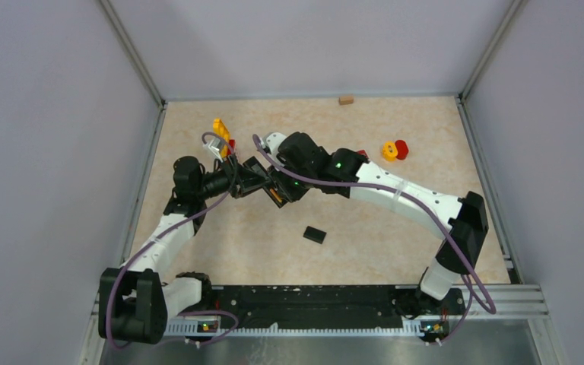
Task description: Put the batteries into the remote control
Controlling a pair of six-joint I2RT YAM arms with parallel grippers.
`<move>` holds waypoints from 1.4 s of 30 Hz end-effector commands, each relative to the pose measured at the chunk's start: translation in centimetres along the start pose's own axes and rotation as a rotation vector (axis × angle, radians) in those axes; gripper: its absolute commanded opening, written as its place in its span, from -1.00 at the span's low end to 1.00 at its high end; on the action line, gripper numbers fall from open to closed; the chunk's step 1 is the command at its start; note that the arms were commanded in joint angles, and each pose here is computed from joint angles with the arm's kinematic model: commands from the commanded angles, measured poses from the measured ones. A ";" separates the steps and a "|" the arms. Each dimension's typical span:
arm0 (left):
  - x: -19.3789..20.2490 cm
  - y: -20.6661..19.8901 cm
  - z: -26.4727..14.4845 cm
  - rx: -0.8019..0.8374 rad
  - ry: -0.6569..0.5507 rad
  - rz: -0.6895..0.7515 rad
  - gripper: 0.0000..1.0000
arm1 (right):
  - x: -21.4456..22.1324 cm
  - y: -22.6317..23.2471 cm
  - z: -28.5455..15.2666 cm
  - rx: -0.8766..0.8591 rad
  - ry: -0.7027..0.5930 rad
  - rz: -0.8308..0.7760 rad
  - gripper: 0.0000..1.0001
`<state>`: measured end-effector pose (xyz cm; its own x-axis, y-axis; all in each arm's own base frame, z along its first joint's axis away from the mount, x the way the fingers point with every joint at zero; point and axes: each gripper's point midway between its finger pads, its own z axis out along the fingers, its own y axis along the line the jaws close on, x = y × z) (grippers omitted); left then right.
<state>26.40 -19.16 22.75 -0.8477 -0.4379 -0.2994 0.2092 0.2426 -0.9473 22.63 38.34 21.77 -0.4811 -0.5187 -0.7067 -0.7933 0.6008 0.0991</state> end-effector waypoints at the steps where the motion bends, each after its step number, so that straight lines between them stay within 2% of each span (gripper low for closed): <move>1: -0.8 -2.5 0.1 0.064 0.000 0.075 -1.00 | -1.8 1.3 -1.0 -0.042 -0.049 0.016 -0.66; 16: -0.8 -1.9 0.2 0.047 -0.003 0.072 -1.00 | -1.6 1.3 -1.4 -0.041 -0.043 0.034 -0.47; 21: -0.8 -1.9 0.2 0.045 -0.003 0.069 -1.00 | -2.7 1.0 -2.3 -0.021 -0.100 0.067 -0.08; 25: -0.8 -2.1 0.1 0.048 -0.003 0.068 -1.00 | -4.1 0.4 -3.5 -0.022 -0.176 0.118 0.15; 32: -1.0 -2.3 0.2 0.050 -0.005 0.046 -1.00 | -6.5 1.5 -6.4 -0.133 -0.398 0.167 0.49; 38: -1.5 -3.3 0.2 0.064 -0.017 -0.006 -1.00 | -8.0 0.1 -10.2 -0.143 -0.655 0.374 0.56; 42: -2.1 -4.3 0.2 0.085 -0.037 -0.056 -1.00 | -8.1 0.0 -12.7 -0.226 -0.836 0.526 0.56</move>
<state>26.56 -19.28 23.96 -0.8596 -0.4562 -0.2302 0.1526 0.2006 -0.9677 21.48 35.71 30.00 -0.4869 0.0746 -0.8703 -0.6821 0.5899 0.4321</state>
